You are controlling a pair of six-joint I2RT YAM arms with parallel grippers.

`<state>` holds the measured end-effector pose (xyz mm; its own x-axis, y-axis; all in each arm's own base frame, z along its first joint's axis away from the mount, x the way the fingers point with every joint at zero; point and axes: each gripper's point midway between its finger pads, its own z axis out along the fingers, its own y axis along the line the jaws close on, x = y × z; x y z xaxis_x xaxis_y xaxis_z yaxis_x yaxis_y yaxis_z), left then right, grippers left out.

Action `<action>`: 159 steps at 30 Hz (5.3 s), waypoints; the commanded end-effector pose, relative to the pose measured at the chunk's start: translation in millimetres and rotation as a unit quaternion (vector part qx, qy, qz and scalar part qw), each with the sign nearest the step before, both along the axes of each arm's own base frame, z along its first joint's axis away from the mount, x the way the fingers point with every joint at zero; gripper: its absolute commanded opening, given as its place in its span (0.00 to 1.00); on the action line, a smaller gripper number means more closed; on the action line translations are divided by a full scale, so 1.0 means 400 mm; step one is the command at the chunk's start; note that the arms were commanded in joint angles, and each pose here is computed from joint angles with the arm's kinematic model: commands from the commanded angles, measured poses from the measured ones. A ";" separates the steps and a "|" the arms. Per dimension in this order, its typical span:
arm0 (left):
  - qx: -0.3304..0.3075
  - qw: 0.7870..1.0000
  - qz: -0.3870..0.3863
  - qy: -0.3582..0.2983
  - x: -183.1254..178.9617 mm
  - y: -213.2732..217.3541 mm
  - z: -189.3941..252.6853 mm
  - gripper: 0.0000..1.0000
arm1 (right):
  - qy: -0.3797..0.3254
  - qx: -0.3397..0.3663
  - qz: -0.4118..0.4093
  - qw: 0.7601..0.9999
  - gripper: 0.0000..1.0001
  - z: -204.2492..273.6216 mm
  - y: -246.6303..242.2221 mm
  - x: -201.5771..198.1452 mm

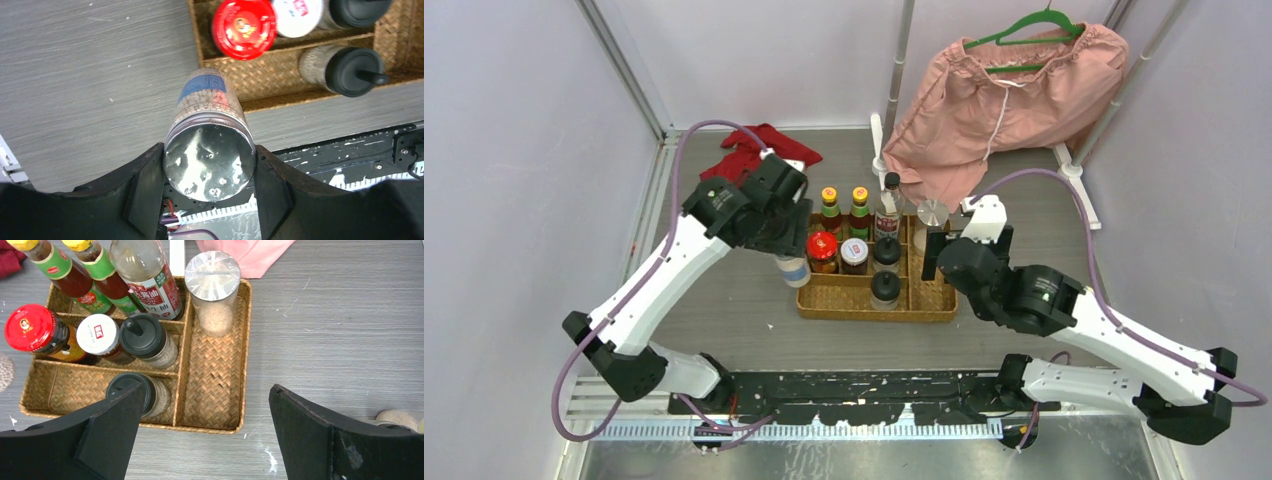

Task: Organize the condiment bottles
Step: Place the bottle in the storage box, then pick up the bottle from the corner of the board.

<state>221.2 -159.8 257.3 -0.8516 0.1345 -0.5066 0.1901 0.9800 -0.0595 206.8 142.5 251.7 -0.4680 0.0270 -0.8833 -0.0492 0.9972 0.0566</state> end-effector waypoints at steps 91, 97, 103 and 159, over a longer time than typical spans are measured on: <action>-0.026 0.991 -0.087 -0.098 -0.017 -0.242 -0.076 1.00 | 0.095 0.020 -0.490 0.866 1.00 -0.092 -0.502 -0.102; -0.053 0.989 -0.111 -0.084 -0.030 -0.271 -0.087 1.00 | 0.146 0.072 -0.562 0.811 1.00 -0.136 -0.481 -0.139; -0.074 0.986 -0.125 -0.086 -0.028 -0.271 -0.082 1.00 | 0.166 0.048 -0.616 0.769 1.00 -0.220 -0.507 -0.182; -0.037 0.994 -0.064 -0.083 -0.039 -0.170 -0.098 1.00 | 0.126 -0.008 -0.675 0.727 0.92 -0.384 -0.615 -0.066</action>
